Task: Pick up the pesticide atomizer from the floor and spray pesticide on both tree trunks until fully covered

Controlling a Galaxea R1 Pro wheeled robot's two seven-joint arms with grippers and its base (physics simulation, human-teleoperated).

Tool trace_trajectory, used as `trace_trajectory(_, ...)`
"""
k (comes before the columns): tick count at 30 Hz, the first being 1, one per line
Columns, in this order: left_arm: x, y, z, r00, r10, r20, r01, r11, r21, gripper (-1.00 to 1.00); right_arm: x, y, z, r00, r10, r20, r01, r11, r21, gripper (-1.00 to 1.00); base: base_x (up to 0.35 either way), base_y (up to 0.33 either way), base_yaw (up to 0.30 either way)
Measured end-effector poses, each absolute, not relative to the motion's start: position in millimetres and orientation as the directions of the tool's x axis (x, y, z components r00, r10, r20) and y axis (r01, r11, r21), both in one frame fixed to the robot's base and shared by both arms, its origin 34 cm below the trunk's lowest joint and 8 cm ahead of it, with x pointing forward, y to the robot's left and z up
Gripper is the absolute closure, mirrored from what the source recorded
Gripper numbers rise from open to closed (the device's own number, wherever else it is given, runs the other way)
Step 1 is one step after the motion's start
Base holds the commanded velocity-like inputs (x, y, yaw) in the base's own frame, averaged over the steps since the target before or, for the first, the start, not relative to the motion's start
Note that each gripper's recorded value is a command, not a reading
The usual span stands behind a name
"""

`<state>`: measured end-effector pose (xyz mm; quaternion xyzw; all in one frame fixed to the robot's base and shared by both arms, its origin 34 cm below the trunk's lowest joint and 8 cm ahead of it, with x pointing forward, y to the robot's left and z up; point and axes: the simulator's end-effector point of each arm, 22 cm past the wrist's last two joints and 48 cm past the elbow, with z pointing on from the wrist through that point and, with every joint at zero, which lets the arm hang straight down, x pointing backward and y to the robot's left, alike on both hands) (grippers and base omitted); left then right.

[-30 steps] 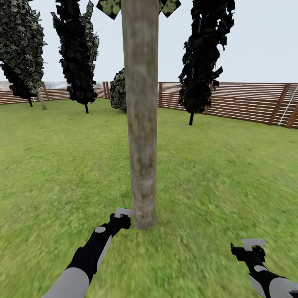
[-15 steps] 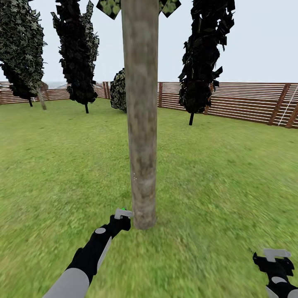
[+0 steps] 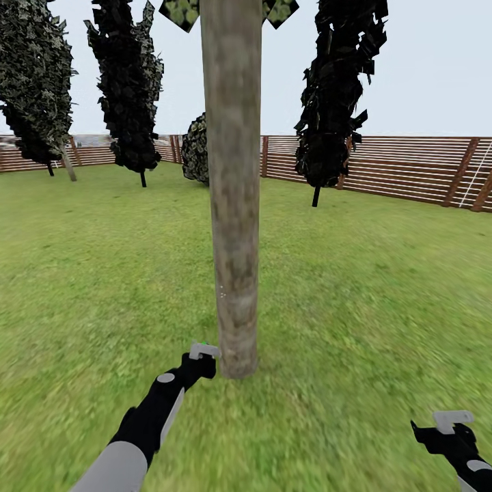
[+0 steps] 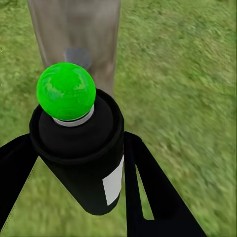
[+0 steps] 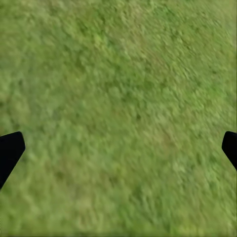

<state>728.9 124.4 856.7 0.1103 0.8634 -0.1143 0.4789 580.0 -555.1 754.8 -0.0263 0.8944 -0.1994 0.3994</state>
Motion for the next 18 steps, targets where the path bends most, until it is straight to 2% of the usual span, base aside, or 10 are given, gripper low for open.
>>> trace_trajectory(3, 734, 127, 867, -0.521, 0.081, -0.85, 0.293, 0.952, -0.089, 1.0, 580, -554, 754, -0.68, -0.206, -0.704, 0.111, 0.92, -0.376, -1.0, 0.0, 0.0, 0.0)
trace_trajectory(9, 758, 135, 932, -0.449, 0.065, -0.891, 0.273, 0.96, -0.067, 1.0, 580, -532, 743, -0.682, -0.199, -0.703, 0.093, 0.931, -0.353, -1.0, 0.0, 0.0, 0.0)
trace_trajectory(11, 759, 137, 947, -0.471, 0.047, -0.881, 0.258, 0.962, -0.086, 1.0, 579, -528, 740, -0.689, -0.192, -0.699, 0.091, 0.934, -0.346, -1.0, 0.0, 0.0, 0.0)
trace_trajectory(18, 757, 137, 966, -0.5, 0.01, -0.866, 0.242, 0.962, -0.129, 1.0, 559, -576, 748, -0.737, -0.185, -0.65, 0.117, 0.912, -0.393, -1.0, 0.0, 0.0, 0.0)
